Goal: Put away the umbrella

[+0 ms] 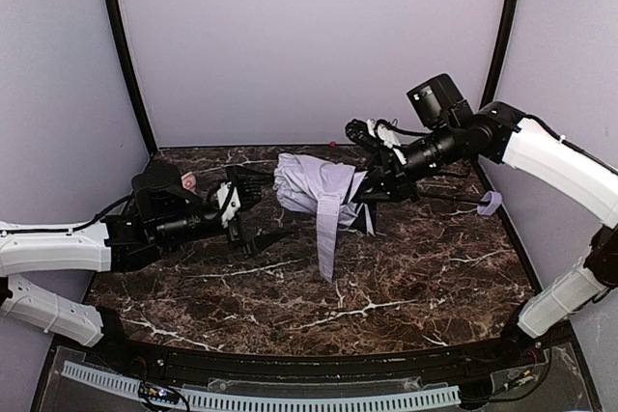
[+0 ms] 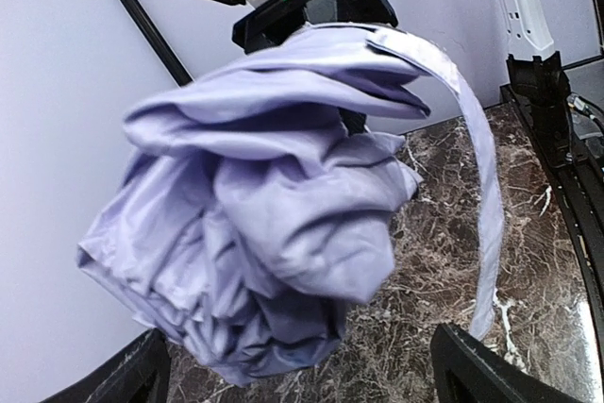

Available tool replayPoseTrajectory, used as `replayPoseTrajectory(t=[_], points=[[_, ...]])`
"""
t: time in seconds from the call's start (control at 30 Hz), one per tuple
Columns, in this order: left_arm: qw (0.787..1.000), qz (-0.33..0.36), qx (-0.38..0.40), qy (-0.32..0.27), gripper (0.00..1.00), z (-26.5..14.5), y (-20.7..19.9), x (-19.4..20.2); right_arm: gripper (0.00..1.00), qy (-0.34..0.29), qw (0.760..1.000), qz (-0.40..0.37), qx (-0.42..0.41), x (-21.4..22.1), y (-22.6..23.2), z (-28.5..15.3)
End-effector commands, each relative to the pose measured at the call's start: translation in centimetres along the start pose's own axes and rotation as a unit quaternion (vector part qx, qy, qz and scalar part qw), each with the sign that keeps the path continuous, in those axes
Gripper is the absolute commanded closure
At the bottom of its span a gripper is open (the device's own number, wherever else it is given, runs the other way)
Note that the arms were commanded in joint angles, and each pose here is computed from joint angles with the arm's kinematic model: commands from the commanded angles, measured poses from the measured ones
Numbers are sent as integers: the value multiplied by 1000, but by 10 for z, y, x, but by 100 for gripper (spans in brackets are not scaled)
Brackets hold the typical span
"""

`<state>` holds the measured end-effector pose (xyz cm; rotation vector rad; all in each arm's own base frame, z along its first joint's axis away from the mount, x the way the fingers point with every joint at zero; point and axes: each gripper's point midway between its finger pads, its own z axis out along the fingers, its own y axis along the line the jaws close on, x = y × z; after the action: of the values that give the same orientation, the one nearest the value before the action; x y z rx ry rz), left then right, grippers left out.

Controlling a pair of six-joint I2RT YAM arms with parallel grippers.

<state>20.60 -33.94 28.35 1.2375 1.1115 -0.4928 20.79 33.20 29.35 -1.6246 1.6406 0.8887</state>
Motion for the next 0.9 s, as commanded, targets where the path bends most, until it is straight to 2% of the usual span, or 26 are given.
replayPoseTrajectory(t=[0.0, 0.07, 0.17, 0.23, 0.3, 0.37, 0.5, 0.57, 0.67, 0.8, 0.87], points=[[998, -33, 55, -1, 1, 2, -27, 16, 100, -49, 998, -33, 26, -36, -3, -16], [993, -55, 99, -42, 5, 1, -46, 9, 100, -66, 997, -41, 27, -47, 1, -23], [980, -104, 146, -84, 24, 3, -64, 2, 100, -91, 994, -51, 31, -64, 5, -36], [976, -127, 156, -88, 26, 11, -69, 1, 100, -105, 992, -60, 35, -73, 7, -42], [974, -132, 158, -90, 25, 19, -72, 1, 100, -114, 990, -67, 39, -79, 7, -46], [975, -142, 137, -98, 20, 23, -67, 2, 100, -115, 990, -69, 48, -81, 5, -48], [981, -137, 56, -122, 5, 11, -44, 0, 100, -112, 988, -72, 76, -79, 0, -54], [986, -123, -2, -115, 1, 3, -27, 3, 100, -109, 988, -73, 85, -75, -1, -56], [989, -102, -56, -86, 1, -6, -7, 8, 100, -106, 988, -72, 91, -70, -3, -55], [990, -104, -49, -78, 1, -11, -5, 6, 100, -119, 985, -71, 100, -74, -5, -59], [989, -117, -9, -87, 5, -12, -18, 3, 100, -134, 982, -75, 112, -80, -6, -65]])
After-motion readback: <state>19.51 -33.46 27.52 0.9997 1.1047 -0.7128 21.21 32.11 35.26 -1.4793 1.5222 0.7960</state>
